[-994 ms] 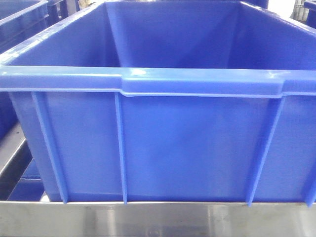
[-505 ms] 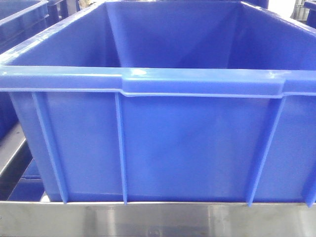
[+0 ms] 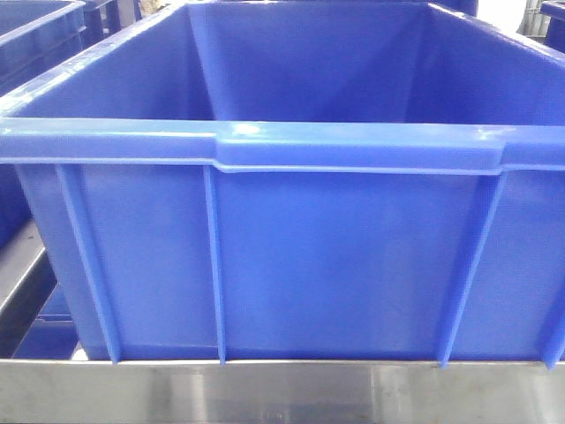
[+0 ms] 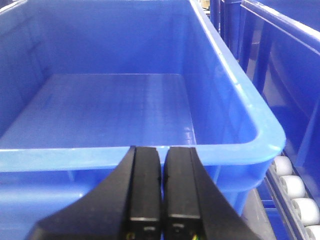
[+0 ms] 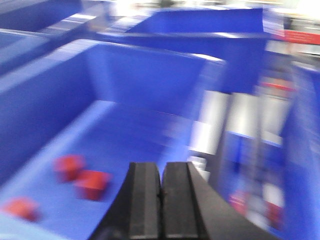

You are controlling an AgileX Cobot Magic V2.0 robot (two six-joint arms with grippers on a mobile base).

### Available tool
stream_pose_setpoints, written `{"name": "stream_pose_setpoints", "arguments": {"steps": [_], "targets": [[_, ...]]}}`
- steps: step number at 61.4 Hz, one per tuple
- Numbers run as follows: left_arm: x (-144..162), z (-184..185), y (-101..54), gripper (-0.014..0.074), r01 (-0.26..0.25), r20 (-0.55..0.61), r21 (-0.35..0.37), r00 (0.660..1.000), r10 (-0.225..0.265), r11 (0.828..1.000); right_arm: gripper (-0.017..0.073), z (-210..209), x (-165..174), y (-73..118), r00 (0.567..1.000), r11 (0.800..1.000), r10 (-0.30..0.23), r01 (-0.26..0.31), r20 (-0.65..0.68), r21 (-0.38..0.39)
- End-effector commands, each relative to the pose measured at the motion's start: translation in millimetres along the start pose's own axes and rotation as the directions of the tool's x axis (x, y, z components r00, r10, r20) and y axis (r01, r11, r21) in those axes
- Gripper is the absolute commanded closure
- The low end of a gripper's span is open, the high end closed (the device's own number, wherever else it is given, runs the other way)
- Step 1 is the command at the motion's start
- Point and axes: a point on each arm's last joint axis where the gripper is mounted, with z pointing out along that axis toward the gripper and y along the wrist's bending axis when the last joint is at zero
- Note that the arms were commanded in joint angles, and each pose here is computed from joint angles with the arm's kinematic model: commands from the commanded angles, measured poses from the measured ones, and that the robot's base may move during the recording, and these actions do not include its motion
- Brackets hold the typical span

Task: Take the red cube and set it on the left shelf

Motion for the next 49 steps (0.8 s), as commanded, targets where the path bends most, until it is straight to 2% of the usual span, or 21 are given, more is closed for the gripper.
{"name": "stream_pose_setpoints", "arguments": {"steps": [1,9,23,30,49], "targets": [[-1,0,-0.3,0.0492,0.007,0.077,0.006,0.997,-0.008,1.0,0.0517,-3,2,-4.6,0.991,0.996,-0.021,0.01,0.132,0.086],[-1,0,-0.3,0.0492,0.007,0.077,0.006,0.997,-0.008,1.0,0.0517,-4,38,-7.0,0.988,0.99,-0.042,0.021,0.15,0.139],[-1,0,-0.3,0.0492,0.007,0.077,0.006,0.997,-0.008,1.0,0.0517,1,79,-8.8,0.984,0.988,-0.032,0.004,0.177,0.156],[-1,0,-0.3,0.0492,0.007,0.077,0.006,0.997,-0.008,1.0,0.0517,3,88,-9.6,0.981,0.987,-0.006,-0.025,0.195,0.158],[-1,0,-0.3,0.0492,0.007,0.077,0.006,0.997,-0.008,1.0,0.0517,3,89,-11.2,0.985,0.982,-0.008,-0.025,0.174,0.189]]}}
